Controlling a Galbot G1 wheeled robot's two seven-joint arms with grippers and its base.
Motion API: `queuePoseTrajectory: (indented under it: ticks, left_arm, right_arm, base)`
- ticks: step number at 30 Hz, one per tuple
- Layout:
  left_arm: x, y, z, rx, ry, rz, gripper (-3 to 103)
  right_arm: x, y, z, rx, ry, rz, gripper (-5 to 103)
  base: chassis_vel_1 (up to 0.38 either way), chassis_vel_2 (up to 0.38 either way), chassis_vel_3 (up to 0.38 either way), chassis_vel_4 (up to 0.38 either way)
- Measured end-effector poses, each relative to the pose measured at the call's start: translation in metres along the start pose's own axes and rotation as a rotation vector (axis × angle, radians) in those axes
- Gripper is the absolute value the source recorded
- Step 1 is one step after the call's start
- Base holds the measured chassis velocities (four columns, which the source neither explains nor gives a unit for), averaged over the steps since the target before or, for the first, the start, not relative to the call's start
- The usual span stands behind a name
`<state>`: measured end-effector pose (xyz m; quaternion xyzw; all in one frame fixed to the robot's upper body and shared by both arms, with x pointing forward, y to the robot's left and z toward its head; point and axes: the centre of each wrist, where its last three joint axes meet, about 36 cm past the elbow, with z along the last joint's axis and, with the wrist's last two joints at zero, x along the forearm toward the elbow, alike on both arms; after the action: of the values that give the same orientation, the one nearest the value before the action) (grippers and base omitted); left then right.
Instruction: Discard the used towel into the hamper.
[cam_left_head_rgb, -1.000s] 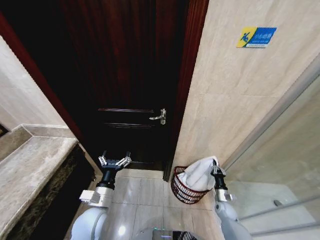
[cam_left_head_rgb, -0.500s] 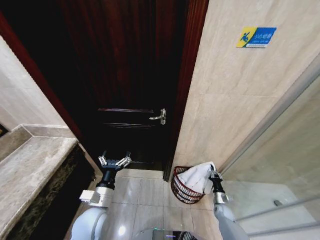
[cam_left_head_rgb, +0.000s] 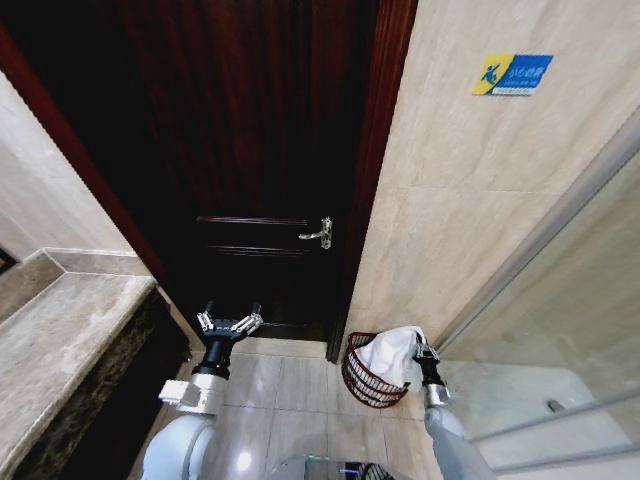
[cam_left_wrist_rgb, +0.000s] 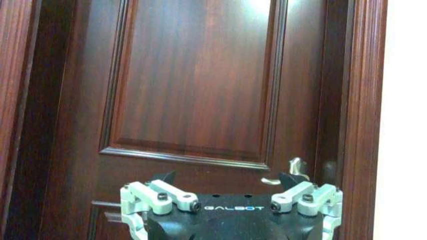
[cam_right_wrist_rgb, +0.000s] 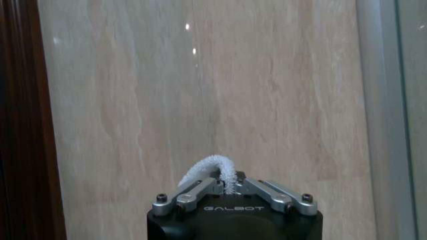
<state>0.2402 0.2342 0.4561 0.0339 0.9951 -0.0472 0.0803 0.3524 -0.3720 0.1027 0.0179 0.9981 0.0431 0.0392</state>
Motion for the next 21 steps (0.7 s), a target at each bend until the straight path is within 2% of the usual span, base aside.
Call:
queuePoseTrajectory:
  ticks: [11,21]
  left_arm:
    - [0.000,0.000,0.000,0.000,0.000,0.000,100]
    - [0.000,0.000,0.000,0.000,0.000,0.000,100]
  right_arm:
    - [0.021,-0.015,0.023,0.099,0.158,-0.044,3]
    - [0.033,-0.020,0.025,0.113,0.184,-0.045,3]
  base:
    - [0.000,0.000,0.000,0.000]
    - [0.000,0.000,0.000,0.000]
